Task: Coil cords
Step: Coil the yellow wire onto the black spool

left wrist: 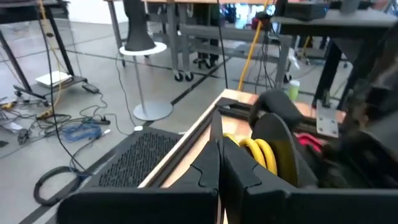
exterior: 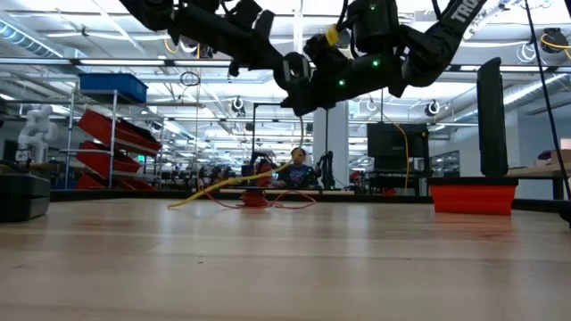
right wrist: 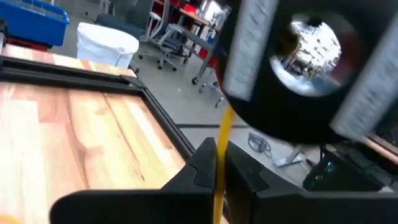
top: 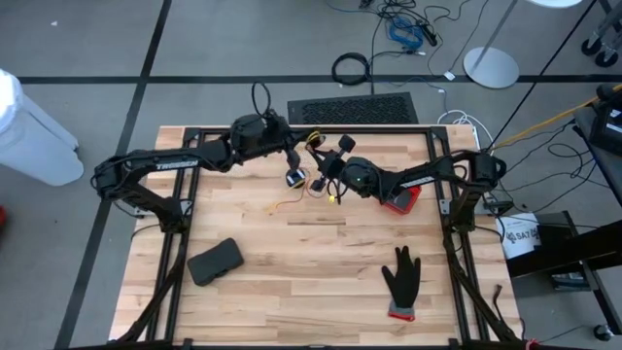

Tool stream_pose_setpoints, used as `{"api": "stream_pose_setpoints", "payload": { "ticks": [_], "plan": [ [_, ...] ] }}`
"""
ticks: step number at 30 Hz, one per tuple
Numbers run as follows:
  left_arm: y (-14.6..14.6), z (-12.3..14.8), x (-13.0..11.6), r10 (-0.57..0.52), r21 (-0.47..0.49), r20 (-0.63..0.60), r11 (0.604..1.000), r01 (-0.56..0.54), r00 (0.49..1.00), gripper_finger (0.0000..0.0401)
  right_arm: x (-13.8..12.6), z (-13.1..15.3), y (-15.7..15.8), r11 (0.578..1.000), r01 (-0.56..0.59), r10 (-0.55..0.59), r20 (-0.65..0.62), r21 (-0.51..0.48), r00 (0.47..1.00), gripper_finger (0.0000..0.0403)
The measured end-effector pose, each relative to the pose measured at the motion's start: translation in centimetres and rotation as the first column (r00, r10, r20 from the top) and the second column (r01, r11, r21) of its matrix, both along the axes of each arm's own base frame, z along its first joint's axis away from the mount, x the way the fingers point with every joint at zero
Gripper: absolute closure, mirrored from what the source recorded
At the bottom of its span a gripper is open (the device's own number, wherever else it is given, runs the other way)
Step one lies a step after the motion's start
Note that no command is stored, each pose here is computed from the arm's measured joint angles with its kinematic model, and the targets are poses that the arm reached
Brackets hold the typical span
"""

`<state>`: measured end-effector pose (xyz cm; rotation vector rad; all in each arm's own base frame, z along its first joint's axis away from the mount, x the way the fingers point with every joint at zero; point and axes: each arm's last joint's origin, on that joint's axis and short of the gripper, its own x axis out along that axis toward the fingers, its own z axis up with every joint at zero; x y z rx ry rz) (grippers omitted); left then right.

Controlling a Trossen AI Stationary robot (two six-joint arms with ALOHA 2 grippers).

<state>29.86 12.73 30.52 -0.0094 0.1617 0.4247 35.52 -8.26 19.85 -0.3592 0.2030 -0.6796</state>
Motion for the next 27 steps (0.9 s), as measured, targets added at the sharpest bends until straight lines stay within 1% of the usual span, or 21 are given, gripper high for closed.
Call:
{"api": "stream_pose_setpoints", "payload": {
  "ticks": [3, 7, 9, 12, 16, 18, 24, 27],
  "plan": [
    [-0.2, 1.0, -1.0, -0.029, 0.029, -0.016, 0.999, 0.03, 0.999, 0.0401, -0.1, -0.8, -0.3, 0.999, -0.037, 0.039, -0.044, 0.036, 0.998, 0.038],
    [-0.6, 1.0, -1.9, -0.053, 0.049, -0.1, 0.997, 0.058, 0.994, 0.0401, -0.1, -0.9, -0.7, 0.994, -0.085, 0.088, -0.043, 0.071, 0.995, 0.0377],
    [-0.6, 1.1, -2.1, -0.057, 0.057, -0.112, 0.996, 0.063, 0.992, 0.0401, -0.1, -1.0, -0.8, 0.989, -0.114, 0.119, -0.047, 0.09, 0.992, 0.0377],
    [-0.7, 1.0, -2.2, -0.059, 0.055, -0.126, 0.996, 0.067, 0.99, 0.0401, -0.1, -0.9, -1.1, 0.982, -0.148, 0.151, -0.018, 0.114, 0.988, 0.0376],
    [-0.7, 0.9, -2.1, -0.059, 0.053, -0.133, 0.996, 0.067, 0.989, 0.0401, -0.2, -1.2, -1.3, 0.977, -0.157, 0.162, -0.023, 0.146, 0.987, 0.0376],
    [-0.7, 1.0, -2.2, -0.061, 0.054, -0.129, 0.996, 0.068, 0.99, 0.0401, -0.3, -1.5, -1.5, 0.976, -0.149, 0.159, -0.049, 0.159, 0.986, 0.0376],
    [-0.9, 1.0, -2.2, -0.116, 0.043, -0.13, 0.992, 0.123, 0.985, 0.0401, -0.4, -1.6, -1.5, 0.976, -0.145, 0.158, -0.068, 0.165, 0.985, 0.0387],
    [-1.0, 0.8, -2.3, -0.159, 0.038, -0.156, 0.985, 0.167, 0.975, 0.0401, -0.4, -1.6, -1.6, 0.977, -0.144, 0.157, -0.078, 0.156, 0.984, 0.0397]
  ]
}}
